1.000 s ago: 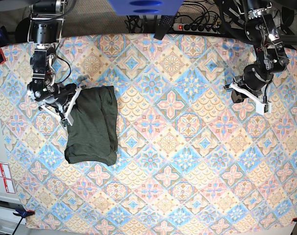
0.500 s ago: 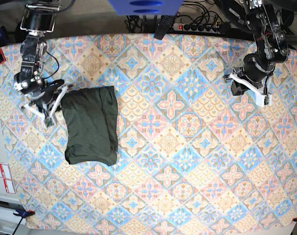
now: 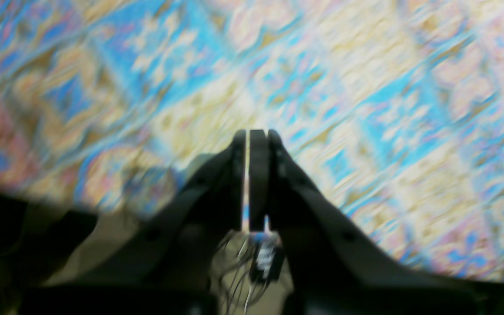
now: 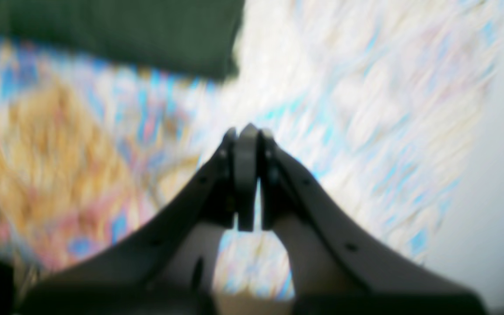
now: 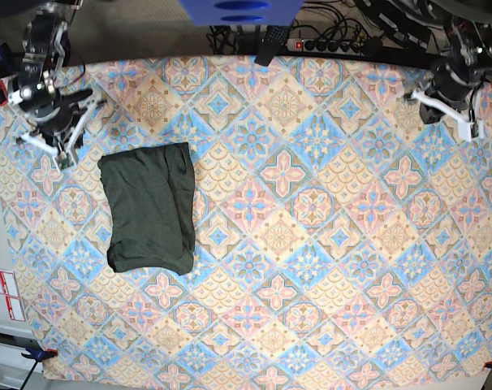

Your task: Fold the T-shirt properly

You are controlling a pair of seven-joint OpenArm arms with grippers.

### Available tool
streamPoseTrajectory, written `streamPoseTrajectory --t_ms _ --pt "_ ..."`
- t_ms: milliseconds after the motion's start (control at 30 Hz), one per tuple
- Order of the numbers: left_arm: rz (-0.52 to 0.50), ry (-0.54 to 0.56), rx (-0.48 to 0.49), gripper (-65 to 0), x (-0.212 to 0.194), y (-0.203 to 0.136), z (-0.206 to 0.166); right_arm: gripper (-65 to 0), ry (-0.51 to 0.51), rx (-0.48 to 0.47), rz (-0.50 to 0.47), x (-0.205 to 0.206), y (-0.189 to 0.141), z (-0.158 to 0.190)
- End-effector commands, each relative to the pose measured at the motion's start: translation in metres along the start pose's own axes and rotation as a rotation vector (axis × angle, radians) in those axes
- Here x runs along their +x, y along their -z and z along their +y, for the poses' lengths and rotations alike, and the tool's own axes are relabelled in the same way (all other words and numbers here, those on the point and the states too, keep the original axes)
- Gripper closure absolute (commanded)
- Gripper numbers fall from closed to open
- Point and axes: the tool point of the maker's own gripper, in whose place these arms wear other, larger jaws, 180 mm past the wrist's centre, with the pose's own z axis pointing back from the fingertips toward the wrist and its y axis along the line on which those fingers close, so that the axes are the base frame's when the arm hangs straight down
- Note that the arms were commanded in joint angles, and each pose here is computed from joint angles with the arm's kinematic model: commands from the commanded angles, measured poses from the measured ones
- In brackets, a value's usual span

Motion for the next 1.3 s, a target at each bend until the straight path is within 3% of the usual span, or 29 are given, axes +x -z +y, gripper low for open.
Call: streamPoseTrajectory --t_ms 0,600,900,1100,1267 --pt "0.009 0.010 0.011 0.0 -0.007 -0.009 0.005 0.0 -0.012 -0.008 -0.016 0.001 -0.005 -0.004" --pt "0.270 0.050 0.071 0.0 -0.099 -0.059 0.025 0.0 -0.023 0.085 0.298 -0.135 -0.057 0.037" --pt "0.390 0.036 0.025 0.0 -0.141 -0.057 0.013 0.0 0.013 0.164 0.367 -0.165 -0.067 0.074" --pt "0.489 0.020 0.010 0.0 -0.181 -0.050 0.010 0.0 0.041 0.257 0.485 -0.211 -0.072 0.105" --pt "0.503 0.067 0.006 0.0 -0.220 -0.036 0.007 0.0 0.116 0.320 0.549 -0.254 -0.071 0.129"
